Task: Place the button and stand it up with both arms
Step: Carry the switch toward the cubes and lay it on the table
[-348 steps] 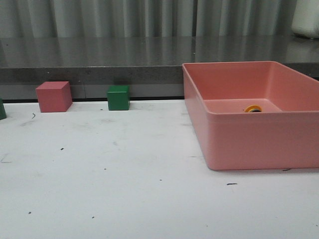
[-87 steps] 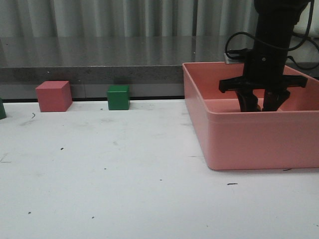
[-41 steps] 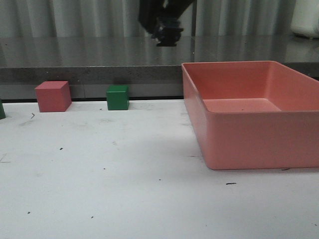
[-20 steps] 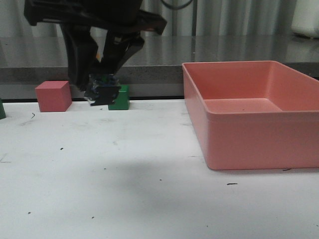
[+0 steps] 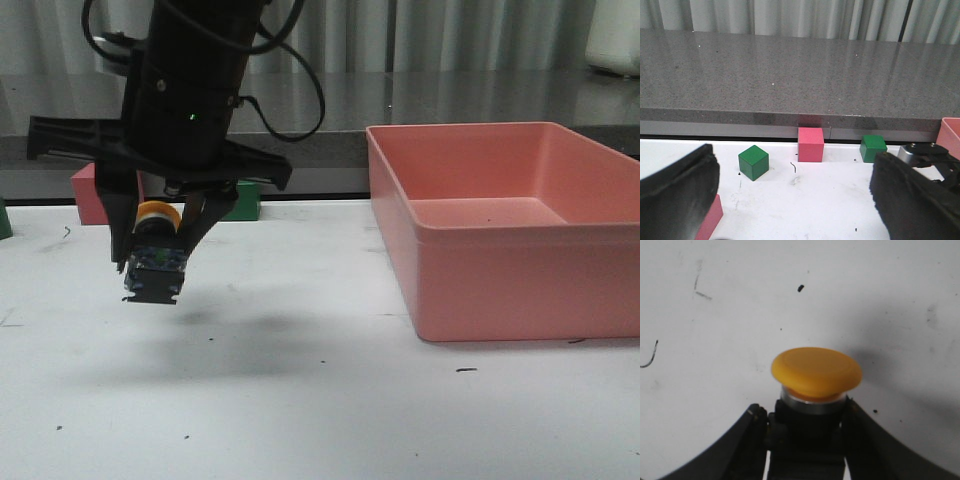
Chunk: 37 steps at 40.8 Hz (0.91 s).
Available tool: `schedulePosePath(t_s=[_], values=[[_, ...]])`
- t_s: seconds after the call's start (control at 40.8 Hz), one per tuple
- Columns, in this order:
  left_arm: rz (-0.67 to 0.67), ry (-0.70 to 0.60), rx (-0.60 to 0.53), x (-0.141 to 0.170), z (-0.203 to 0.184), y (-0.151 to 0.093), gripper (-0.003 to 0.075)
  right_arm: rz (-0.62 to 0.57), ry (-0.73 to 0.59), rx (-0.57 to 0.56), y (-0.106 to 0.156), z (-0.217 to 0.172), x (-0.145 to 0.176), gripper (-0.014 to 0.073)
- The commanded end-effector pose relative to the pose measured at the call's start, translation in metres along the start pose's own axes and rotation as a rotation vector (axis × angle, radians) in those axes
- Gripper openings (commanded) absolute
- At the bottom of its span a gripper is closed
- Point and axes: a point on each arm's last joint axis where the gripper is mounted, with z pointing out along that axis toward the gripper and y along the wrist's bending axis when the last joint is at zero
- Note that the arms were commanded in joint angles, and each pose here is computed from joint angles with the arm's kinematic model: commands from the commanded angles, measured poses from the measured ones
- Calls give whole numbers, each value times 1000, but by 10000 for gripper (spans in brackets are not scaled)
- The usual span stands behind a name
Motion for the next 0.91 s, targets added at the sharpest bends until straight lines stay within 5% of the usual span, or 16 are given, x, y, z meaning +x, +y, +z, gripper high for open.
schedulePosePath(t_s=[0.0, 0.687, 0.883], values=[[-2, -107, 11, -17, -2, -1, 598, 59, -94, -71, 15, -27, -16, 186], [-2, -107, 11, -17, -2, -1, 598, 302, -28, -36, 8, 14, -19, 196], [-2, -107, 11, -17, -2, -1, 598, 302, -19, -31, 8, 15, -18, 410]])
